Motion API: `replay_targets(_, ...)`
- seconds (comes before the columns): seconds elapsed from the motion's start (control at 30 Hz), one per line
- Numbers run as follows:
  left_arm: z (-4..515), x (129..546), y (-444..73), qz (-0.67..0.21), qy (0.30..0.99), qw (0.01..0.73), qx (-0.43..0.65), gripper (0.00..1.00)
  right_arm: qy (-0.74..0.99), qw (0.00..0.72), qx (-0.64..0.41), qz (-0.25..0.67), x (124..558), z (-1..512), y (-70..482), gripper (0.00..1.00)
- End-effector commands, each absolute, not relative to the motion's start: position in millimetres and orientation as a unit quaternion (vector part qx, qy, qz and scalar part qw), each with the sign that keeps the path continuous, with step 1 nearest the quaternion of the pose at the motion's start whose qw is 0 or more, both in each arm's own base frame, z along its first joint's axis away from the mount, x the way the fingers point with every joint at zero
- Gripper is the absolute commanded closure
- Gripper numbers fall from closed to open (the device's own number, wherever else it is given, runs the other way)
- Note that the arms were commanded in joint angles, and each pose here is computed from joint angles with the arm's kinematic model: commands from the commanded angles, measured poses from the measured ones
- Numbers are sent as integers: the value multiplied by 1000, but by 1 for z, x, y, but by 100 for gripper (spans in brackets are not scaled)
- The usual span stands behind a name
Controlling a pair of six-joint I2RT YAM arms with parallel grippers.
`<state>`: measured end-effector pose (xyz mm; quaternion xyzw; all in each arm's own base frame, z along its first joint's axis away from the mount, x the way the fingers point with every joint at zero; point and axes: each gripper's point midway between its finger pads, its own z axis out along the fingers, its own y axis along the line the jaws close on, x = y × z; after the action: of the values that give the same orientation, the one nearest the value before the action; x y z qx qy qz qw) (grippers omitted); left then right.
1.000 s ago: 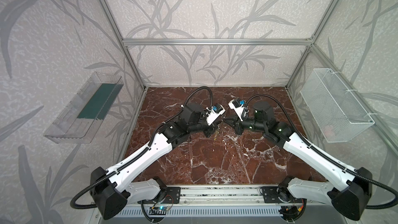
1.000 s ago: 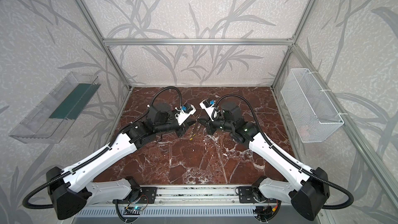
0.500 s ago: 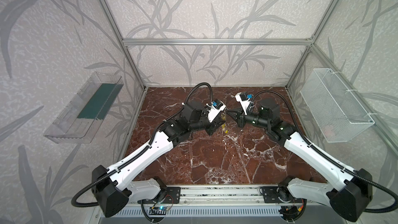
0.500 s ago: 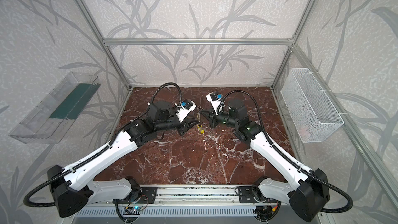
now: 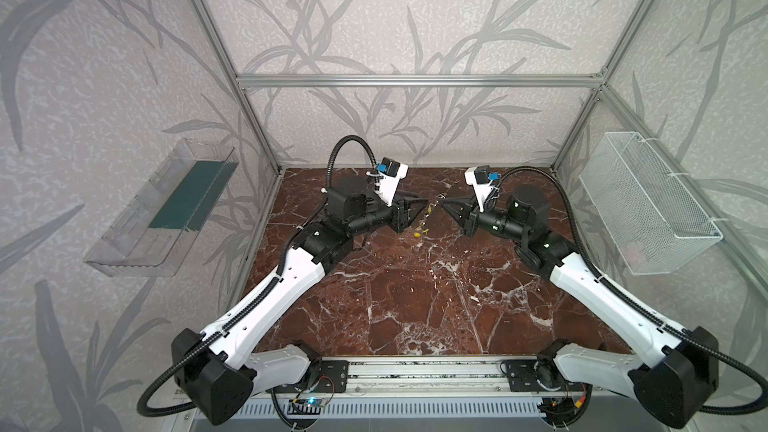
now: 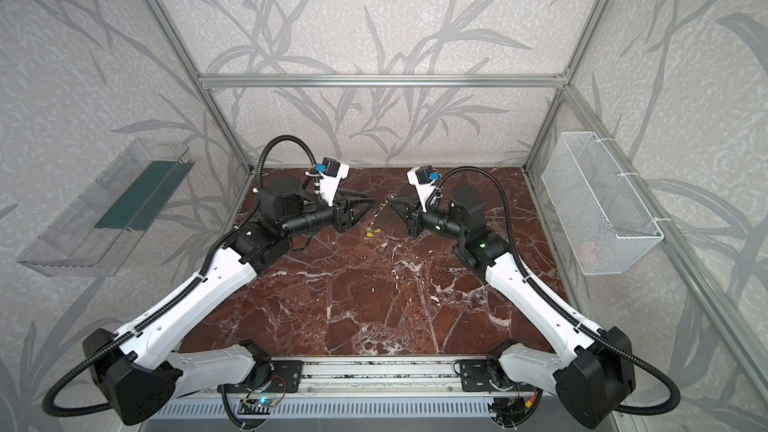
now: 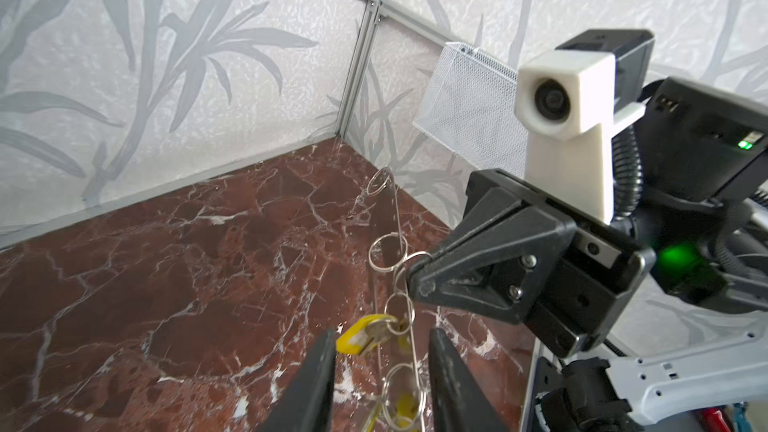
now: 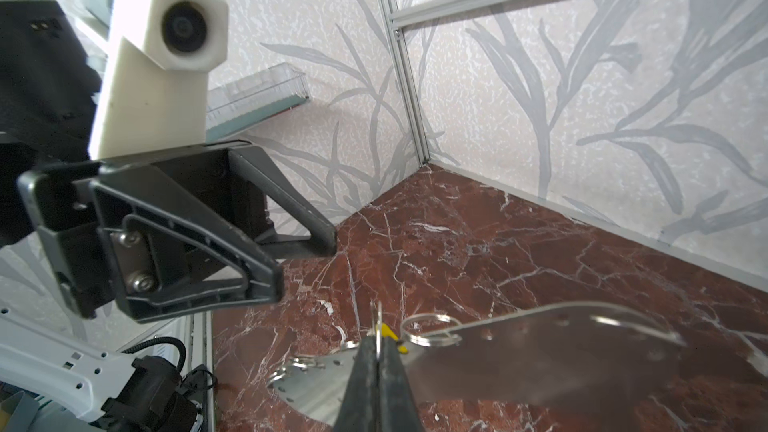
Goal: Put the keys on the keyring
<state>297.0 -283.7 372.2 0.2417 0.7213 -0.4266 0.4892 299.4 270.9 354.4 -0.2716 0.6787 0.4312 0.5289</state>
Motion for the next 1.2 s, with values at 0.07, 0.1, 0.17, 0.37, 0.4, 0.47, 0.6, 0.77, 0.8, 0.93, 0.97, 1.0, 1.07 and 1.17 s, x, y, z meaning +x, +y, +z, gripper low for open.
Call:
replay_targets(0.07,409,296,-299,-505,676,484,232,67,639,548,-278,463,295,378,274,100)
replay_targets(0.1,409,296,-301,-511,676,477,233,67,637,549,-279,464,294,379,274,100)
replay_targets(0.17,407,296,-305,-520,677,466,234,69,636,548,-279,465,294,378,275,100)
replay_targets(0.37,405,296,-306,-529,674,460,232,78,632,550,-282,468,292,381,274,100)
replay_targets(0.4,404,296,-307,-531,674,457,234,78,632,550,-281,467,292,381,274,100)
replay_targets(0.47,402,294,-309,-534,674,451,238,78,631,551,-282,468,291,382,274,100)
replay_targets(0.6,399,293,-311,-539,677,441,238,84,628,551,-282,472,290,383,274,100)
replay_targets(0.77,393,291,-314,-545,681,424,243,84,626,554,-282,472,290,385,273,100)
replay_targets(0.8,392,292,-314,-545,682,422,242,84,625,553,-282,472,290,385,273,100)
replay_targets(0.93,392,291,-316,-554,681,414,242,84,622,553,-284,475,289,385,274,100)
replay_targets(0.97,392,291,-317,-557,680,411,243,85,622,554,-284,476,289,385,274,100)
replay_targets(1.0,391,291,-318,-558,680,408,243,88,622,553,-283,477,289,384,274,100)
replay_targets(1.07,391,291,-318,-558,680,408,244,94,621,553,-285,478,287,384,274,100)
replay_targets(1.17,392,292,-317,-557,680,411,243,100,623,550,-286,477,287,382,274,100)
